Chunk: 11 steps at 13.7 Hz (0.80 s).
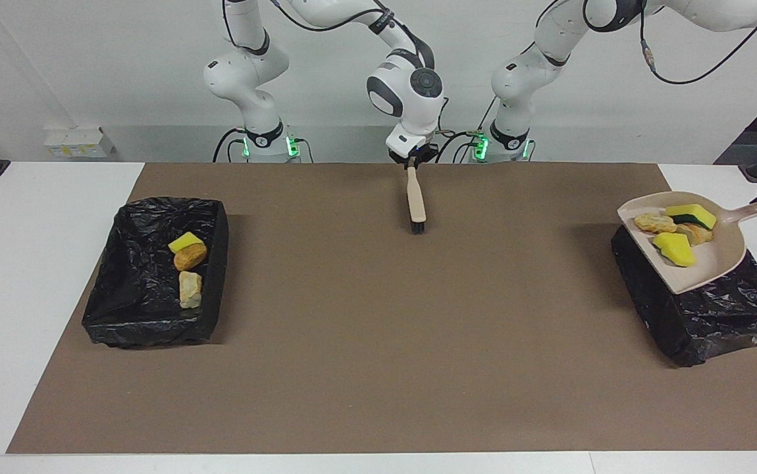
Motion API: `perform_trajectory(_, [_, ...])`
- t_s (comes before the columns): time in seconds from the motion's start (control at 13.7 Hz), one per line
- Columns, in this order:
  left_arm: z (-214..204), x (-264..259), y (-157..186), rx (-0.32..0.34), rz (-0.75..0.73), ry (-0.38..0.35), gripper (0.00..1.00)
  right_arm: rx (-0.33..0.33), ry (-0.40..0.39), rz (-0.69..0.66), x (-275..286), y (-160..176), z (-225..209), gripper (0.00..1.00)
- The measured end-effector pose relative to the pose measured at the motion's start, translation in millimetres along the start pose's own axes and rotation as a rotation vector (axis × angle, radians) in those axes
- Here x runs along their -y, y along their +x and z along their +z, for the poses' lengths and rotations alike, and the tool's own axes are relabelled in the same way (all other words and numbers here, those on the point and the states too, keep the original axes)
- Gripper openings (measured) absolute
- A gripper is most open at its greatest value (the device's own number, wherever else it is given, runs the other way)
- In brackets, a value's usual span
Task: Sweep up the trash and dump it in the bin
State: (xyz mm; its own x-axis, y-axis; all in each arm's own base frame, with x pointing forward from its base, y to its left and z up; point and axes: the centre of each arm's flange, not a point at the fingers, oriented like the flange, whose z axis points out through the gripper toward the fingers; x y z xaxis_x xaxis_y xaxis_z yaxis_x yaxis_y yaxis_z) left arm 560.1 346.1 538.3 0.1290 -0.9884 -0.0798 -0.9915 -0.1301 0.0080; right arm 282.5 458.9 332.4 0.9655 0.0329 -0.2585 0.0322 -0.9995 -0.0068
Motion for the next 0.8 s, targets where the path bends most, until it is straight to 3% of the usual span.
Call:
perform_trajectory(0.15, [-6.0,3.8,-15.7,0.123,0.027,0.037,0.33,-0.003,0.003,0.005,-1.3,2.6,-1.0,0.37])
perform_trajectory(0.29, [-11.7,13.5,-13.3,0.249,0.075,0.053,0.33,-0.007,0.01,0.012,-2.5,6.8,-3.1,0.6])
perform_trajectory(0.36, [-12.8,18.3,-5.9,0.303,0.097,0.039,0.33,-0.016,0.02,0.02,-3.8,12.9,-6.1,0.65])
perform_trajectory(0.51, [-17.1,29.3,16.6,0.408,0.14,0.015,0.33,-0.062,0.045,0.042,-10.3,37.6,-16.8,0.71])
perform_trajectory(0.73, [-33.6,43.4,50.4,0.574,0.175,0.015,0.33,-0.144,0.108,0.1,-29.6,86.2,-55.6,1.0])
perform_trajectory(0.8, [-41.8,46.7,59.7,0.626,0.199,0.02,0.33,-0.174,0.136,0.13,-43.5,107.0,-72.8,1.0])
